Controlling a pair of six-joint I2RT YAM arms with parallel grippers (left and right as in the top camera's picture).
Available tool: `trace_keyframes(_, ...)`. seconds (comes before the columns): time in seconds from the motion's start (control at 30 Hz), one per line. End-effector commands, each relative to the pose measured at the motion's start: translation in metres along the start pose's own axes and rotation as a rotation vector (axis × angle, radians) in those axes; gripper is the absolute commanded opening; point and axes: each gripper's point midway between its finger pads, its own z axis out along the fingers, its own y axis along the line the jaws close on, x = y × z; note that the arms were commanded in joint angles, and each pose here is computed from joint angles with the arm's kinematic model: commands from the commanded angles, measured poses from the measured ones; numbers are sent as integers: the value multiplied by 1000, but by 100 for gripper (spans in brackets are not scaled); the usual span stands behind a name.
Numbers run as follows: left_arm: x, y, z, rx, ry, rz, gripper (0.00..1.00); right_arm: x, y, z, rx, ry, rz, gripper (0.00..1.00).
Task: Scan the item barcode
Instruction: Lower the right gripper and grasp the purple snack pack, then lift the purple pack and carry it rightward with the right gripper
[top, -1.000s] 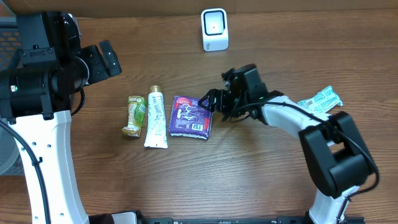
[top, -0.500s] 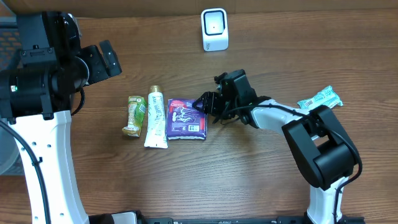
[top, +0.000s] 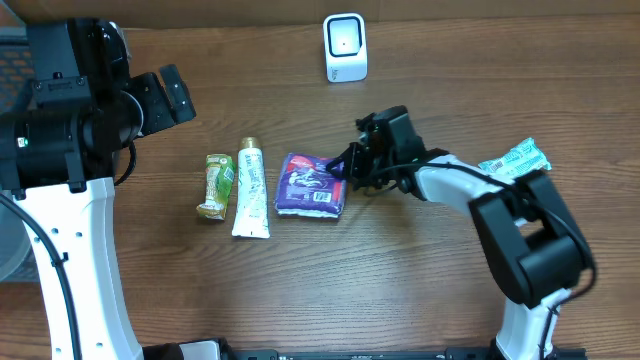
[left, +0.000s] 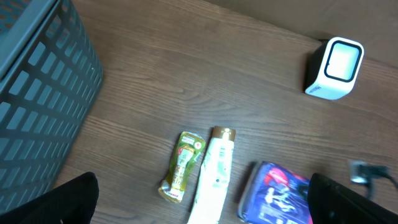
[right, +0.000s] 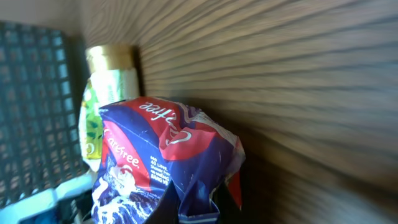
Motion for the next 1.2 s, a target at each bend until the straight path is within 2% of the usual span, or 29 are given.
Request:
trace_keyframes(0.0, -3, 1, -4, -3, -18, -12, 100, -29, 30, -50, 41, -164, -120, 4)
trace_keyframes(0.2, -3, 1, -4, -4, -17, -12, 100, -48, 36, -98, 184, -347, -143, 4)
trace_keyframes(0.37, -3, 1, -4, -4, -17, -12, 100, -55, 36, -127, 266, -441, -139, 4)
trace_keyframes(0.73, -3, 1, -4, -4, -17, -12, 100, -52, 22, -162, 405, -522, -95, 4)
trace_keyframes(1.17, -3, 1, -4, -4, -17, -12, 100, -45, 15, -228, 551, -700, -2, 4)
